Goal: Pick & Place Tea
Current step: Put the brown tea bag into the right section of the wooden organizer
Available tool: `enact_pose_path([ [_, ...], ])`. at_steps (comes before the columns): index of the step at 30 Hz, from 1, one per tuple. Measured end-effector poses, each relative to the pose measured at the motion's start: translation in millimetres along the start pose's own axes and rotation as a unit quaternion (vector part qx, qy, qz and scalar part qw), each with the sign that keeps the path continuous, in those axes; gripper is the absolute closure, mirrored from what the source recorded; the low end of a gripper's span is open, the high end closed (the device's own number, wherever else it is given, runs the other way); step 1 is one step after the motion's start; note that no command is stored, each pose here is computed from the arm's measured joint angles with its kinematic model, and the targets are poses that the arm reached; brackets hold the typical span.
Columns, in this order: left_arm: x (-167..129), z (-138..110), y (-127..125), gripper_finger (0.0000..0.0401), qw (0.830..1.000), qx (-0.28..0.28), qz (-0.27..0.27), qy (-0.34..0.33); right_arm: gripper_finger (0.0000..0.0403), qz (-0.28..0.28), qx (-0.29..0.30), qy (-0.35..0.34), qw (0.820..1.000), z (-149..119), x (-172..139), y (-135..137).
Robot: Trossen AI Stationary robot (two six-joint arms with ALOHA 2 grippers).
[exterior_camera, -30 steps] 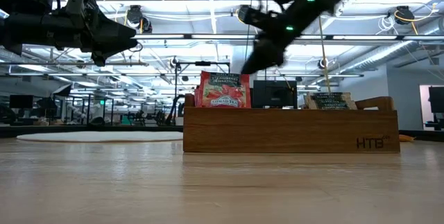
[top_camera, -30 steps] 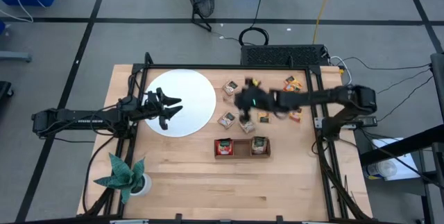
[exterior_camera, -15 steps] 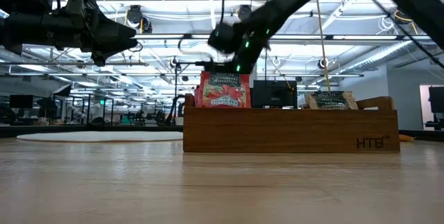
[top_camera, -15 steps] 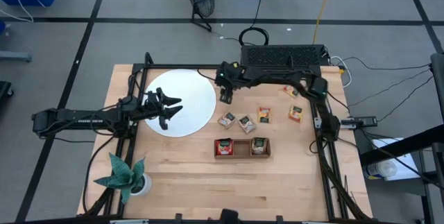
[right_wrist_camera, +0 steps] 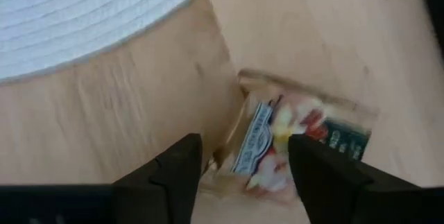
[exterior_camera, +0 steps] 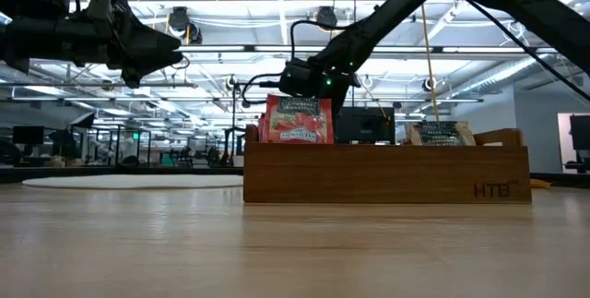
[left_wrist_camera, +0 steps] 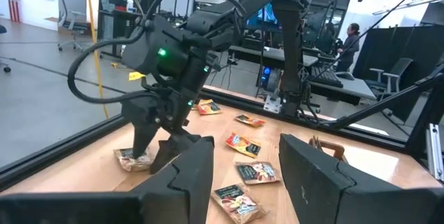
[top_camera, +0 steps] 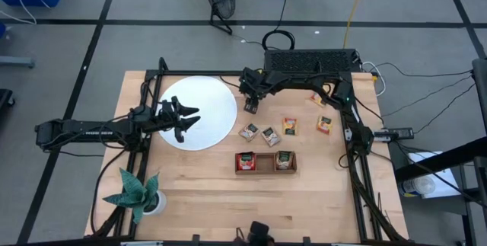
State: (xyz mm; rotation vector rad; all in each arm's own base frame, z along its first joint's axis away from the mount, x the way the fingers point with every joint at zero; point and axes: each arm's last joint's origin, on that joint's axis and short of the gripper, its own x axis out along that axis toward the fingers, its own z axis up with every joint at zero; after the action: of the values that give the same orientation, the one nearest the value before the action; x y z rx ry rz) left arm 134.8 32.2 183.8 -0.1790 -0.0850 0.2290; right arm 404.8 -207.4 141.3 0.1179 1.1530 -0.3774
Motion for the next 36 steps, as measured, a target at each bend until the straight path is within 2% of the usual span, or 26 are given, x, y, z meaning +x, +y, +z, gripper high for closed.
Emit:
enact_pose_path([
  [6,0.0,0.1,0.0,0.0235,1.0,0.0,0.0,0.0,0.0273,0.037,0.014,0.038,0.998,-9.8,-0.7,-10.0],
  [12,0.0,0.0,0.0,0.0235,1.0,0.0,0.0,0.0,0.0386,0.021,-0.022,0.041,0.999,-11.3,-0.5,-17.1],
  [18,0.0,-0.1,0.0,0.0235,1.0,0.0,0.0,0.0,0.04,-0.01,-0.099,0.035,0.994,-6.3,-10.1,-5.3],
  [20,0.0,0.0,0.0,0.0235,1.0,0.0,0.0,0.0,0.0401,-0.039,-0.129,0.028,0.991,-0.9,-24.6,6.9],
  [24,0.0,0.0,0.0,0.0235,1.0,0.0,0.0,0.0,0.0402,-0.097,-0.178,0.032,0.979,3.6,-74.5,39.2],
  [28,0.0,0.0,0.0,0.0235,1.0,0.0,0.0,0.0,0.0402,-0.106,-0.189,0.04,0.975,-9.8,-133.4,83.8],
  [31,0.0,0.0,-0.1,0.0235,1.0,0.0,0.0,0.0,0.0402,-0.112,-0.181,0.02,0.977,-34.7,-175.9,118.6],
  [36,0.0,0.0,0.0,0.0235,1.0,0.0,0.0,0.0,0.0403,-0.15,-0.16,-0.033,0.975,-98.7,-215.5,169.2],
])
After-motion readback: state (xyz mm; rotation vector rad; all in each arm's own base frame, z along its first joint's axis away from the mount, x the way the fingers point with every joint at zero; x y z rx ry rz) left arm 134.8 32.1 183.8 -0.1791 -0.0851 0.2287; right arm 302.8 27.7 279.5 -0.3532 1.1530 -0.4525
